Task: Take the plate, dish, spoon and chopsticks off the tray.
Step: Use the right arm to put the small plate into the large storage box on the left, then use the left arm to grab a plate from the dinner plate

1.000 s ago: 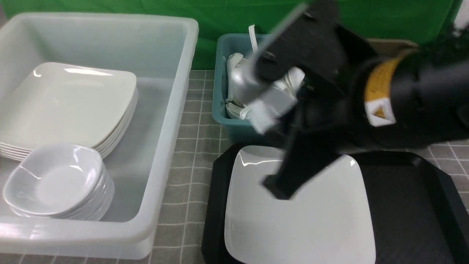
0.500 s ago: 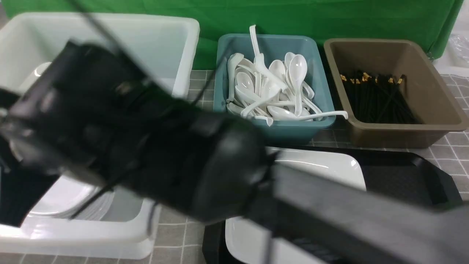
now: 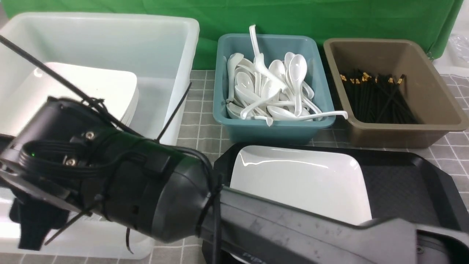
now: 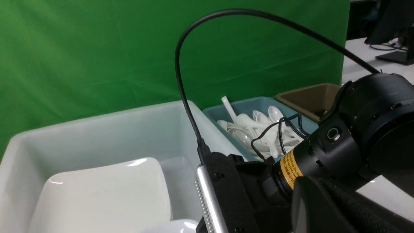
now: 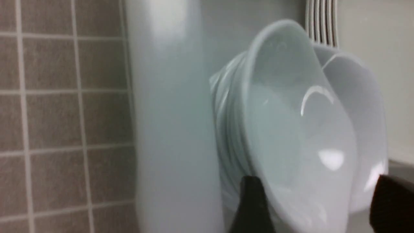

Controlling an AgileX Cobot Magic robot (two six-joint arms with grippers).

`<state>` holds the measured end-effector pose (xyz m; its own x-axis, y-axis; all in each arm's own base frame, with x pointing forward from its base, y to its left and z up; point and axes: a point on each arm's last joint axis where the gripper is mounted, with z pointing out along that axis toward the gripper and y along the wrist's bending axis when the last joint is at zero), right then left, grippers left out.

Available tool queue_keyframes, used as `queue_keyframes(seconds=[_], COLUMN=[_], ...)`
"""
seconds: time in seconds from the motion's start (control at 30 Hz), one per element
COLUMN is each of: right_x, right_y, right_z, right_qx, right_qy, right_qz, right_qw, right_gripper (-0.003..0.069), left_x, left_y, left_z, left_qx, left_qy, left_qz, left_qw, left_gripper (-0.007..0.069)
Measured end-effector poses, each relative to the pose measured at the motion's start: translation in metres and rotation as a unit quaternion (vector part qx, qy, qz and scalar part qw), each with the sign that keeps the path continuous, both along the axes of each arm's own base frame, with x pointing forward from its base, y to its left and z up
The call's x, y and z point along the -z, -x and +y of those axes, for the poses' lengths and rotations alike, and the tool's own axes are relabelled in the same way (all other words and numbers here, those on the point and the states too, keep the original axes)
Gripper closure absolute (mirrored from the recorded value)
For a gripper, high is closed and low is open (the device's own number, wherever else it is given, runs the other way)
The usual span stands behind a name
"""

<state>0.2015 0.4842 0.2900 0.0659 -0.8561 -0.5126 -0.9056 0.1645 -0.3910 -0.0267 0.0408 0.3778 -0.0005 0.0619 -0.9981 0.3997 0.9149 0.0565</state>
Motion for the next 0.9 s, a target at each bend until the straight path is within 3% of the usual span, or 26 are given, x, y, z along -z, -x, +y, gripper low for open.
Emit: queue_keyframes(seconds=[0.1, 0.2, 0.3, 0.4, 0.5, 0.67, 0.73, 0.9], right_x=[-0.031, -0.070, -0.108, -0.132, -0.140, -0.128, -0.118, -0.086], right_y=[0.010, 0.012, 0.005, -0.007, 0.000, 0.055, 0.073, 0.116], right_z=[-0.024, -0.051, -0.086, -0.143, -0.198, -0.307, -0.334, -0.397], right_qx=[0.018, 0.038, 0.077, 0.154, 0.209, 0.298, 0.323, 0.385], right_qy=[0.036, 0.028, -0.008, -0.026, -0.026, -0.046, -0.058, -0.115], right_qz=[0.017, 0.011, 0.008, 0.029, 0.051, 0.093, 0.108, 0.144], right_qw=[0.999, 0.999, 0.997, 0.987, 0.976, 0.949, 0.938, 0.904], right_gripper=[0.0165, 0.0218, 0.0330, 0.0468, 0.0527, 0.0548, 0.0548, 0.0548], left_x=[-0.003, -0.005, -0.006, -0.004, 0.001, 0.027, 0.039, 0.093], left_y=[-0.006, -0.018, -0.037, -0.067, -0.089, -0.135, -0.148, -0.174], left_z=[-0.008, -0.021, -0.038, -0.061, -0.081, -0.129, -0.148, -0.205], left_qx=[0.019, 0.037, 0.050, 0.066, 0.094, 0.190, 0.232, 0.334], left_qy=[0.009, 0.008, -0.015, -0.075, -0.131, -0.248, -0.278, -0.402], left_qz=[0.010, 0.038, 0.074, 0.119, 0.150, 0.212, 0.225, 0.251], left_qw=[1.000, 0.999, 0.996, 0.988, 0.975, 0.926, 0.905, 0.815], left_gripper=[0.0603, 0.0599, 0.0589, 0.0587, 0.0586, 0.0585, 0.0585, 0.0585])
